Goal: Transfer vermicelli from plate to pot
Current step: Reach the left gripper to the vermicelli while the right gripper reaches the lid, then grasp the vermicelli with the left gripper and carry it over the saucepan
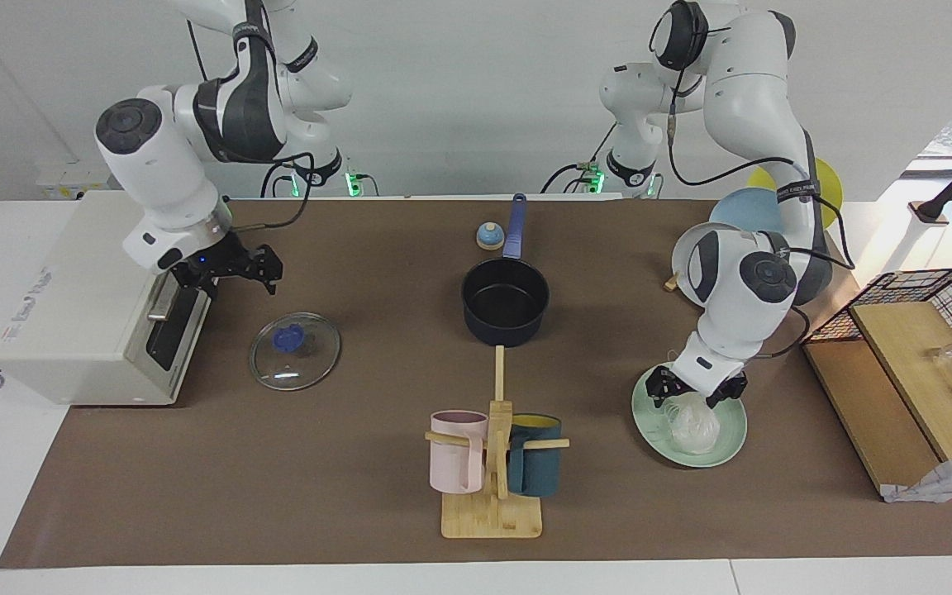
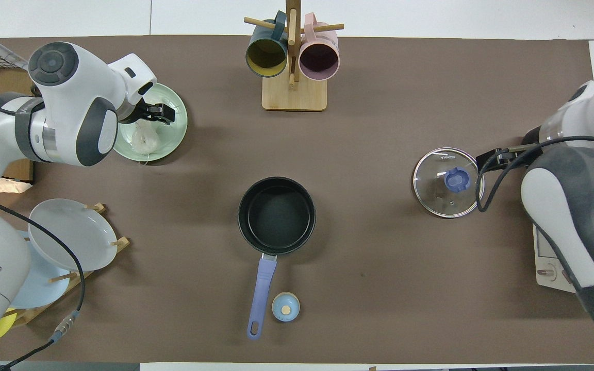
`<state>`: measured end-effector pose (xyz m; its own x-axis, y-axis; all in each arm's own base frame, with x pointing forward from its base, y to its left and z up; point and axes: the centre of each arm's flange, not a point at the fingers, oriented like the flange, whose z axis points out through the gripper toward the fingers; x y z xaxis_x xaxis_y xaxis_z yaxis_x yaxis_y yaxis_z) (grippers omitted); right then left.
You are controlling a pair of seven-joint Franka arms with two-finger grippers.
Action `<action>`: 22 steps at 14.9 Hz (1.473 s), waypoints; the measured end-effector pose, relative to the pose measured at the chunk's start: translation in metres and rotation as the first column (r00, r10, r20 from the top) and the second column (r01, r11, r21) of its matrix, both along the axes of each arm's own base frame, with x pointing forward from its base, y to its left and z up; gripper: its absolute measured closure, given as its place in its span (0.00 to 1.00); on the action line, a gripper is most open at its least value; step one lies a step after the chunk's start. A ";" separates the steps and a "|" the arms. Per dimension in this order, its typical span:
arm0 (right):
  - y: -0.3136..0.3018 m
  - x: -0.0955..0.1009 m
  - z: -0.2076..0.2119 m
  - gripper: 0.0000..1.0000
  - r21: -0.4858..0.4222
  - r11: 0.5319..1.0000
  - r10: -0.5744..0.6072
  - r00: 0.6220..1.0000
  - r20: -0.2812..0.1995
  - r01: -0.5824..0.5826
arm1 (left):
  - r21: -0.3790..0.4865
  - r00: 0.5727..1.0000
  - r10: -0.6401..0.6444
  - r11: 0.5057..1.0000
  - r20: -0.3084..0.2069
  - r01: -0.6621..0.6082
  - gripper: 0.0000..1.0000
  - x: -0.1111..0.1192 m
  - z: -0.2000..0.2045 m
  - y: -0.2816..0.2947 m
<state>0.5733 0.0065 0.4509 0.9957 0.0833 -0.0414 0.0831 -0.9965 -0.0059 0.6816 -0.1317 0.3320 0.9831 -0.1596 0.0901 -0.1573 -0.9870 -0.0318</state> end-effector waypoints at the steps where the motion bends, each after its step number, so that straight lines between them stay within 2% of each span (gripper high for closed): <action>1: 0.004 0.003 -0.017 0.00 0.000 1.000 0.008 1.000 0.007 -0.008 | 0.013 1.000 -0.009 1.000 0.001 0.009 0.00 0.000 -0.003 0.000; 4: 0.020 0.000 -0.058 0.00 0.000 0.999 0.034 0.999 0.019 -0.034 | 0.025 1.000 -0.019 1.000 0.001 0.019 0.00 0.001 -0.005 0.001; 8: 0.030 -0.014 -0.091 0.00 -0.001 0.999 0.053 0.998 0.031 -0.053 | 0.028 1.000 -0.025 0.999 -0.009 0.025 0.03 -0.002 -0.009 0.002; 9: 0.030 -0.017 -0.096 0.00 -0.001 0.999 0.054 0.998 0.026 -0.054 | 0.030 1.000 -0.028 0.999 -0.011 0.028 0.09 -0.002 -0.010 0.003; 14: 0.027 -0.021 -0.107 0.00 -0.001 0.999 0.048 0.999 0.023 -0.048 | 0.034 0.999 -0.054 0.998 -0.009 0.054 0.69 -0.001 -0.008 0.005; 15: 0.027 -0.022 -0.108 0.00 -0.001 0.999 0.050 0.998 0.024 -0.050 | 0.033 0.999 -0.052 0.998 -0.008 0.052 0.74 0.001 -0.005 0.005; 17: 0.027 -0.022 -0.113 0.00 -0.001 0.998 0.064 0.998 0.026 -0.064 | 0.017 0.999 -0.025 1.000 -0.024 0.026 0.74 0.005 0.013 0.010; 19: 0.027 -0.021 -0.126 0.00 -0.001 0.997 0.076 0.997 0.025 -0.076 | -0.035 0.999 0.021 0.999 -0.049 -0.023 0.75 0.009 0.054 0.015; 22: 0.027 -0.020 -0.139 0.00 -0.001 0.997 0.082 0.996 0.018 -0.082 | -0.093 0.995 0.039 0.995 -0.088 -0.048 0.76 -0.008 0.127 0.011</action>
<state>0.5537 0.0333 0.3116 0.9861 0.1647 -0.0240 0.1646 -0.9863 -0.0033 0.6740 -0.1209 0.4587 0.9936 -0.1113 0.0179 -0.1123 -0.9909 0.0739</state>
